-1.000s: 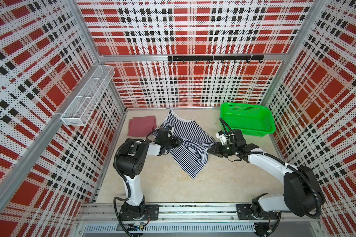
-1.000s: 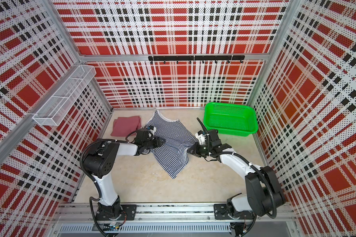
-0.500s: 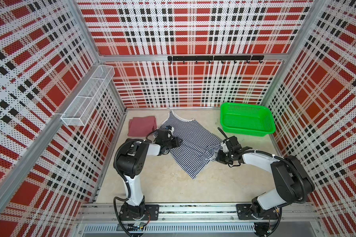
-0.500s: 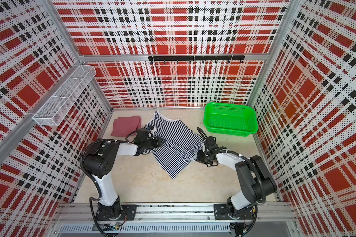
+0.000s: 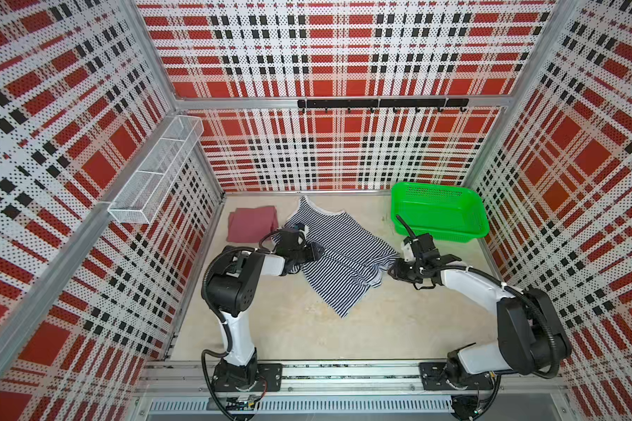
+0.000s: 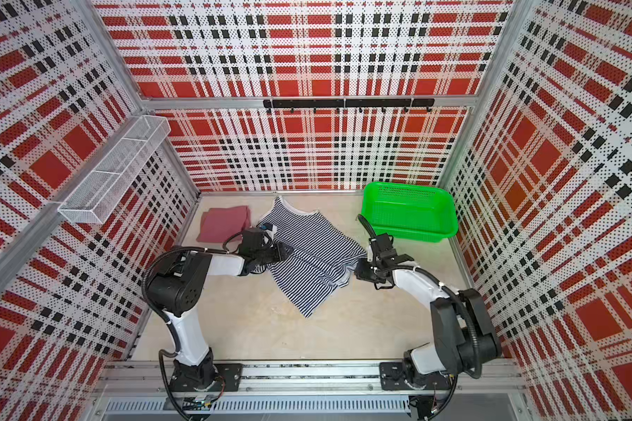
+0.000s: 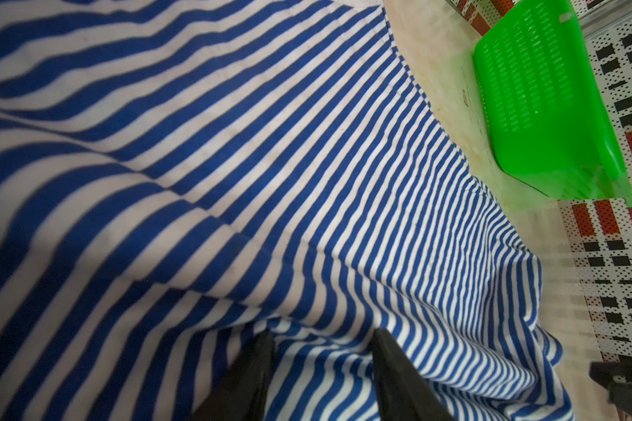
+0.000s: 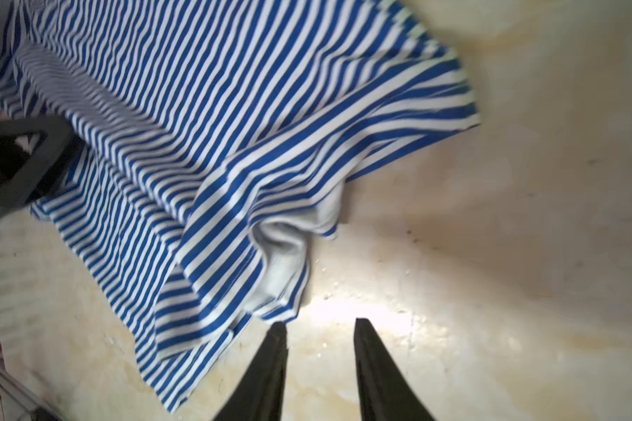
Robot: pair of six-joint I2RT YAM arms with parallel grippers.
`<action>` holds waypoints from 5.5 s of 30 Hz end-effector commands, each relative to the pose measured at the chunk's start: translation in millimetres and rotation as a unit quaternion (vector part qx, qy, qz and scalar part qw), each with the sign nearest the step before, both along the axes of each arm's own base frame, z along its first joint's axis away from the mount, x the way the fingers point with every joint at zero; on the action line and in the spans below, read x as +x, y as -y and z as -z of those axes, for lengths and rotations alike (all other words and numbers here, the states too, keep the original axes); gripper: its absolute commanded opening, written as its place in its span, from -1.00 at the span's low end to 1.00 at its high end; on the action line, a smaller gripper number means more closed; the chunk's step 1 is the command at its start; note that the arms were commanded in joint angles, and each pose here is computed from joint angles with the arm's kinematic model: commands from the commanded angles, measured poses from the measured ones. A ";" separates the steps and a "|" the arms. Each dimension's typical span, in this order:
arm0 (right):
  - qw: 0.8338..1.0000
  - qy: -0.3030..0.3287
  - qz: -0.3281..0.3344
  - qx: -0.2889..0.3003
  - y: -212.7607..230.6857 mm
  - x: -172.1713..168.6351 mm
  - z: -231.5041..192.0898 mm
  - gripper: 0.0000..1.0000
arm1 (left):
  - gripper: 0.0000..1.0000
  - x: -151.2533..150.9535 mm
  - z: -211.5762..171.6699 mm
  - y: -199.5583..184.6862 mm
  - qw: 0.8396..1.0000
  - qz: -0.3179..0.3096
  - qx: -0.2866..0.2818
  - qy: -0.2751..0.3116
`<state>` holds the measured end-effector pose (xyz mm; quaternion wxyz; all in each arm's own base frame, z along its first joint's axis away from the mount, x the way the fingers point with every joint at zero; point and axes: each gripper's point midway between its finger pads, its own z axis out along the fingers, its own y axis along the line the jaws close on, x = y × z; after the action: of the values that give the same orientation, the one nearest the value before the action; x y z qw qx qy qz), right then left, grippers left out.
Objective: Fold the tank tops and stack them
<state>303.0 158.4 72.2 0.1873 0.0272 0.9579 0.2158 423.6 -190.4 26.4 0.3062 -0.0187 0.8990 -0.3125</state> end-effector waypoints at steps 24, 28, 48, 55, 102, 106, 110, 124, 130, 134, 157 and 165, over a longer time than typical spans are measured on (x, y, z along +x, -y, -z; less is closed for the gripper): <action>0.982 -0.041 -0.014 -0.186 2.8 43.2 62.4 -0.43 | 0.02 -243.6 68.3 -54.6 0.958 -0.134 0.037 -0.249; 0.979 -0.022 -0.014 -0.204 26.3 70.9 55.3 -0.37 | 0.03 -248.5 44.5 -46.9 0.961 -0.155 0.008 -0.227; 0.997 0.024 -0.016 -0.075 -24.9 25.1 -2.5 -0.32 | 0.03 24.7 -48.2 51.6 0.992 -0.009 0.117 -0.043; 0.996 -0.012 -0.001 -0.089 -34.5 12.6 40.3 -0.36 | -0.03 63.8 12.5 47.2 0.994 -0.025 0.080 -0.077; 0.987 0.039 0.042 -0.151 9.8 120.5 40.6 -0.67 | 0.08 127.2 2.8 -99.9 0.972 -0.233 0.007 -0.018; 0.990 0.062 0.024 -0.121 -2.1 120.3 -9.0 -0.45 | 0.38 119.2 -30.3 -83.5 0.981 -0.181 0.070 -0.003; 0.993 0.039 -0.007 -0.115 -7.1 83.6 -27.4 -0.20 | 0.67 105.9 -81.5 -83.2 0.980 -0.166 0.106 0.023; 0.993 -0.030 -0.058 -0.103 -4.8 -6.5 -9.2 -0.27 | 0.42 -79.6 -85.4 -107.8 0.968 -0.190 0.146 -0.071; 0.993 0.003 -0.093 -0.073 -63.1 24.7 8.6 -0.40 | 0.28 -69.6 -87.1 -131.4 0.966 -0.238 0.096 -0.037; 0.995 0.044 -0.069 -0.060 -73.7 51.8 11.7 -0.42 | 0.24 -22.7 -109.0 -190.7 0.947 -0.296 0.124 0.001; 0.994 -0.006 0.050 -0.093 -27.1 44.8 73.3 -0.38 | 0.29 123.9 35.8 -317.3 0.915 -0.344 0.171 -0.123; 0.990 0.019 0.091 -0.101 -11.7 48.5 55.4 -0.38 | 0.29 117.0 31.2 -336.3 0.911 -0.352 0.174 -0.127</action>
<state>365.1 197.1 25.8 0.2437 0.0602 0.9566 0.1478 572.2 149.4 42.3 0.3587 -0.3149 0.8779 -0.0370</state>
